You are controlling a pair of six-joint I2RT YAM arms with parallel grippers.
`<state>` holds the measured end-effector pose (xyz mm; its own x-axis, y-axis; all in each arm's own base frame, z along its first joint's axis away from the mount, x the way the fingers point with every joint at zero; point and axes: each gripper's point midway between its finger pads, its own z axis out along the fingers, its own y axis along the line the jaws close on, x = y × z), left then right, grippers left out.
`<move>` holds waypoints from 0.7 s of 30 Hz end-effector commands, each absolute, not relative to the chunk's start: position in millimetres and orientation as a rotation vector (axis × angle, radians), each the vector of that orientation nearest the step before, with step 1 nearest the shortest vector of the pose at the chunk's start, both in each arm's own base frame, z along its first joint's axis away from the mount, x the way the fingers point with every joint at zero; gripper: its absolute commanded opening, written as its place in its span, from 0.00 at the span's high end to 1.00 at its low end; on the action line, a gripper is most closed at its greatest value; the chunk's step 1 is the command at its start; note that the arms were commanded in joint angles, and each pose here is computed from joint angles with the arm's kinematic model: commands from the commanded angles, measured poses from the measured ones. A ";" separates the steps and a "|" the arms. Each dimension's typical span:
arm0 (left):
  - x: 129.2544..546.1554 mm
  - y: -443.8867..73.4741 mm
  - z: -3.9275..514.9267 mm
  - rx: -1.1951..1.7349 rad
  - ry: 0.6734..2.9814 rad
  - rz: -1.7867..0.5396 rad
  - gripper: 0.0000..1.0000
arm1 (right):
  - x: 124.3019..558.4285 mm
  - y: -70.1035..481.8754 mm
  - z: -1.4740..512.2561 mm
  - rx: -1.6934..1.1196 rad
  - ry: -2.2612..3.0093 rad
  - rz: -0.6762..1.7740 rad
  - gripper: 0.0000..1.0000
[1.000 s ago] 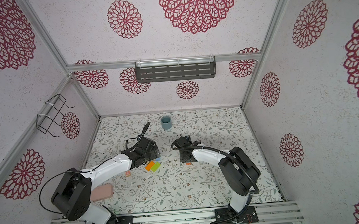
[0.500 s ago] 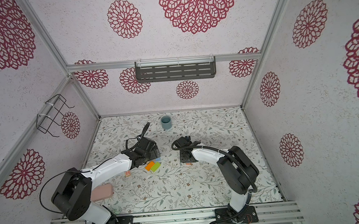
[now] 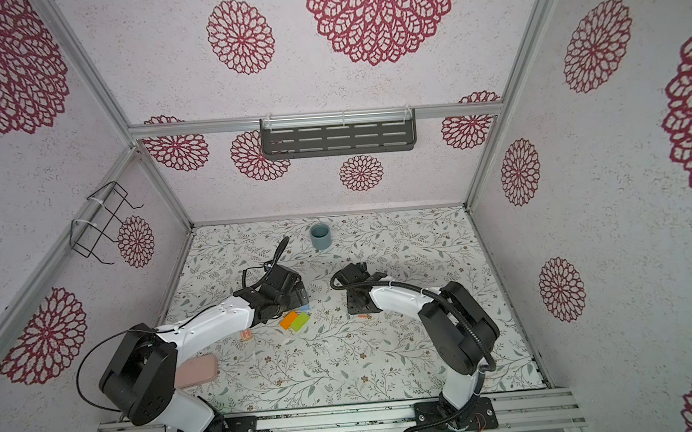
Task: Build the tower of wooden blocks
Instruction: 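Lower the X cube beside the F cube on the red-orange bar, then open and raise the right gripper while the left moves over the wooden bar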
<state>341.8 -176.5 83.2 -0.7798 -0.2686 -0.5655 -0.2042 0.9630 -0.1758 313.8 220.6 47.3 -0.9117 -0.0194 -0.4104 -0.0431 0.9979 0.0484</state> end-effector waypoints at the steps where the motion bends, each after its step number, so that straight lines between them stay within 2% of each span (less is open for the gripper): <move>1: 343.3 -174.2 102.7 -0.326 2.455 -0.134 0.02 | 319.5 223.9 80.4 -0.058 2.662 0.132 0.50; 3: 341.9 -174.4 104.9 -0.310 2.463 -0.138 0.00 | 319.5 223.2 87.4 -0.063 2.648 0.138 0.49; 5: 340.1 -175.6 106.2 -0.289 2.478 -0.141 0.03 | 319.6 222.5 94.0 -0.072 2.636 0.140 0.49; 11: 336.3 -172.9 103.0 -0.231 2.541 -0.118 0.29 | 320.8 219.7 112.6 -0.105 2.598 0.157 0.48; 14: 337.9 -171.6 99.3 -0.207 2.580 -0.110 0.38 | 321.6 216.7 118.4 -0.107 2.579 0.183 0.48; 21: 346.7 -171.9 84.6 -0.155 2.661 -0.114 0.39 | 325.2 204.1 122.8 -0.116 2.557 0.235 0.45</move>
